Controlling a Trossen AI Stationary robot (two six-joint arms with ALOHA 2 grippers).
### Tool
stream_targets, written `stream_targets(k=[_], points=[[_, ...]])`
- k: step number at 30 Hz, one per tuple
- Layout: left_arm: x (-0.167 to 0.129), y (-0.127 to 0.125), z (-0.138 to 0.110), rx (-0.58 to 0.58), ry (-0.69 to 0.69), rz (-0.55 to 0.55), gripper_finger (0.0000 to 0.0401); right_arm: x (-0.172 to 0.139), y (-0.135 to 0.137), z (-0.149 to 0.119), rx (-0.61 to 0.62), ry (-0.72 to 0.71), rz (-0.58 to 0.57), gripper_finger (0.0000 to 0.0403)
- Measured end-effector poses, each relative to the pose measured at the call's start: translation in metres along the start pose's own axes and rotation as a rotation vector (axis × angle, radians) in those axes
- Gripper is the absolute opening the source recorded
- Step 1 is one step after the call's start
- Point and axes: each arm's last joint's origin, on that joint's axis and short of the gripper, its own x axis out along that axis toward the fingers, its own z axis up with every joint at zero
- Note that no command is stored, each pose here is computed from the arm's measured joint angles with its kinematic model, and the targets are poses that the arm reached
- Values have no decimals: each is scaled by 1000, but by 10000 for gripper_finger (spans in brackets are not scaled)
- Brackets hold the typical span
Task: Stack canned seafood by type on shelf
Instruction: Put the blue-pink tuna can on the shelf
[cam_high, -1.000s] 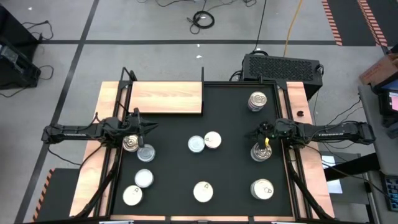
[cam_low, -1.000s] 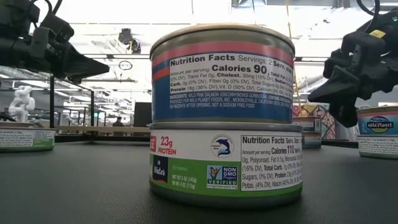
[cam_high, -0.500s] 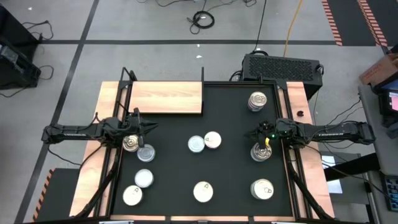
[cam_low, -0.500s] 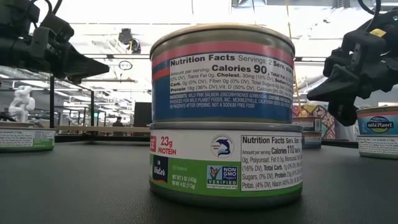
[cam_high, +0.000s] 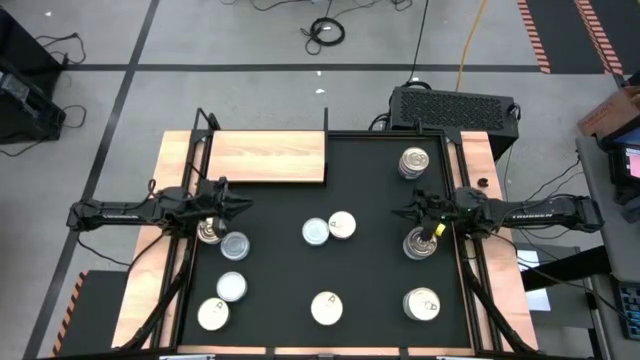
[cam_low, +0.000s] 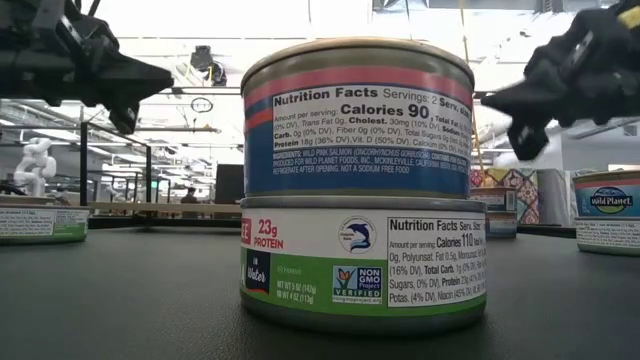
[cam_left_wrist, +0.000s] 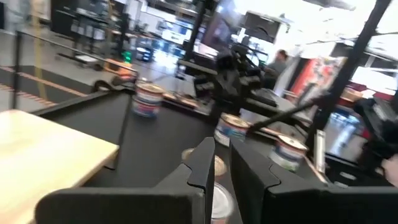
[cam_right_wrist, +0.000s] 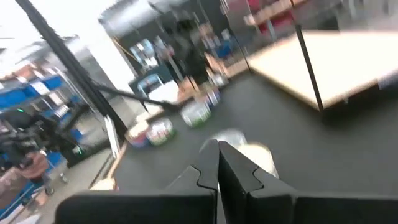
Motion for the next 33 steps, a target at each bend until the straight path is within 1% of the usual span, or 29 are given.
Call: stream_targets(k=[2,5,9,13,16,19,23,25,27,30,31,33], points=[[0,-2,0,1,34,-45,50,0,3,6,-34,-38,21,0],[1,-6,9,11,46,-90,50,2,10,18,-76,-50,48,0],[4,-10,16,70,98,-90,50,9,21,35,-124,-41,65,0],[12,-17,30,133,137,-100,50,23,34,54,-168,13,56,0],[18,-22,40,189,240,-46,50,39,44,67,-189,63,35,0],[24,-29,54,242,332,23,50,61,58,79,-226,140,46,0],[31,-39,64,291,394,24,50,98,79,86,-291,268,70,0],[31,-41,61,314,418,25,50,117,91,87,-327,316,93,0],[29,-41,58,348,446,61,50,137,103,85,-373,371,115,0],[23,-38,52,372,501,177,50,164,119,77,-447,477,125,0],[21,-37,51,373,510,218,50,172,124,74,-476,515,111,0],[18,-37,49,356,514,264,50,188,133,67,-538,588,79,0]])
